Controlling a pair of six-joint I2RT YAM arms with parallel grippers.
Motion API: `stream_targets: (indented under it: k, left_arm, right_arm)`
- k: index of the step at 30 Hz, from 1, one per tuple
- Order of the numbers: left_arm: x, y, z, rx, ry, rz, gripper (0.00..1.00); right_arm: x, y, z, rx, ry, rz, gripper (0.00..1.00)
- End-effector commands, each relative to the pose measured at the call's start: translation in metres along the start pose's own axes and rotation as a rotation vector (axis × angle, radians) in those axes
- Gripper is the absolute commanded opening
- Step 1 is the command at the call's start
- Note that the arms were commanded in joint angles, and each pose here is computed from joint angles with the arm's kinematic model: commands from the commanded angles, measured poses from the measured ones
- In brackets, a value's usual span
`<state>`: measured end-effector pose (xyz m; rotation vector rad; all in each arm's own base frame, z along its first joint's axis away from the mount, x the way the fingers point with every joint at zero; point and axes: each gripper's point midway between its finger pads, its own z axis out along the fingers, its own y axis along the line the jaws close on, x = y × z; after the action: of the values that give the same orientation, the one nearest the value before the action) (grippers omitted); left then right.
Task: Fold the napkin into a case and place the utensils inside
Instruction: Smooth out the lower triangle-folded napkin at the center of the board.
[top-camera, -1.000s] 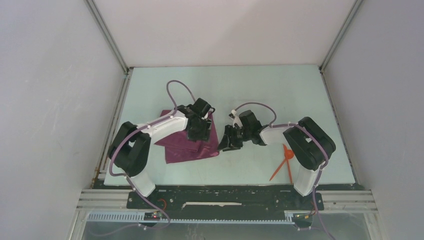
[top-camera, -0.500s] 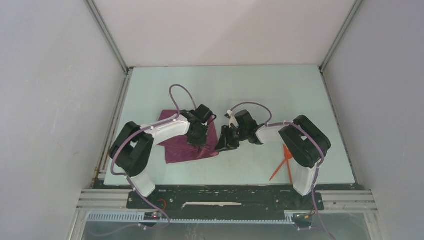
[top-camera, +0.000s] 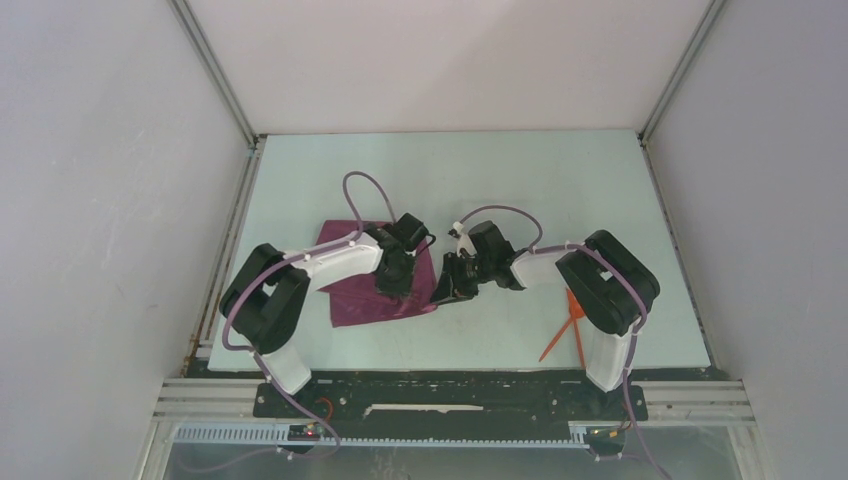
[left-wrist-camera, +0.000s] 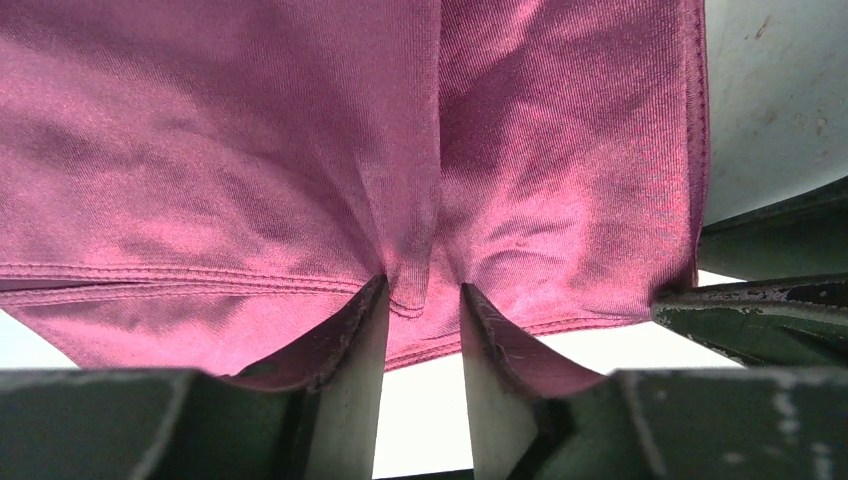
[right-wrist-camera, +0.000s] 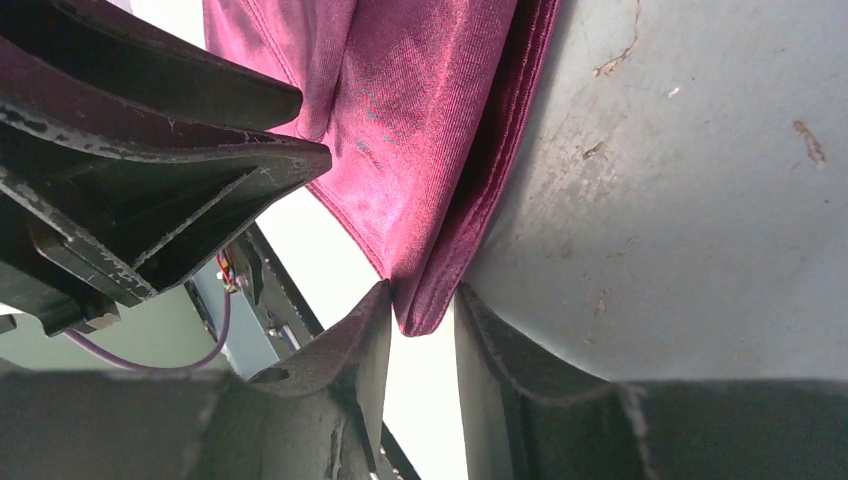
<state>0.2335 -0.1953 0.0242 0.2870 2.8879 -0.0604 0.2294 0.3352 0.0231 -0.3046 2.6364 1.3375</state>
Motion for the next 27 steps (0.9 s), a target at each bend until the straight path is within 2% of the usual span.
stream_targets:
  k: [1, 5, 7, 11, 17, 20, 27]
  left_arm:
    - [0.001, 0.002, 0.002, -0.026, -0.004, 0.008, 0.35]
    - [0.000, 0.003, 0.001, -0.040, -0.012, 0.015, 0.23]
    - [-0.001, 0.003, -0.003, -0.041, -0.019, 0.021, 0.10]
    - [-0.004, -0.006, -0.017, -0.029, -0.024, 0.041, 0.00]
    - [-0.004, -0.049, -0.035, 0.124, -0.018, 0.033, 0.00]
    - [-0.007, -0.068, -0.038, 0.198, -0.017, 0.015, 0.00]
    - [-0.005, -0.089, -0.031, 0.240, 0.024, 0.034, 0.00]
  right_arm:
    - [0.007, -0.012, 0.005, 0.053, 0.018, -0.012, 0.37]
    - [0.007, -0.012, 0.006, 0.052, 0.018, -0.009, 0.33]
    - [0.007, -0.011, 0.007, 0.048, 0.019, -0.008, 0.29]
    - [0.008, -0.008, 0.006, 0.042, 0.024, -0.005, 0.13]
    - [0.010, -0.006, 0.008, 0.032, 0.030, -0.002, 0.00]
    - [0.011, -0.004, 0.008, 0.013, 0.025, 0.008, 0.00]
    - [0.013, -0.004, 0.009, -0.002, 0.023, 0.031, 0.00]
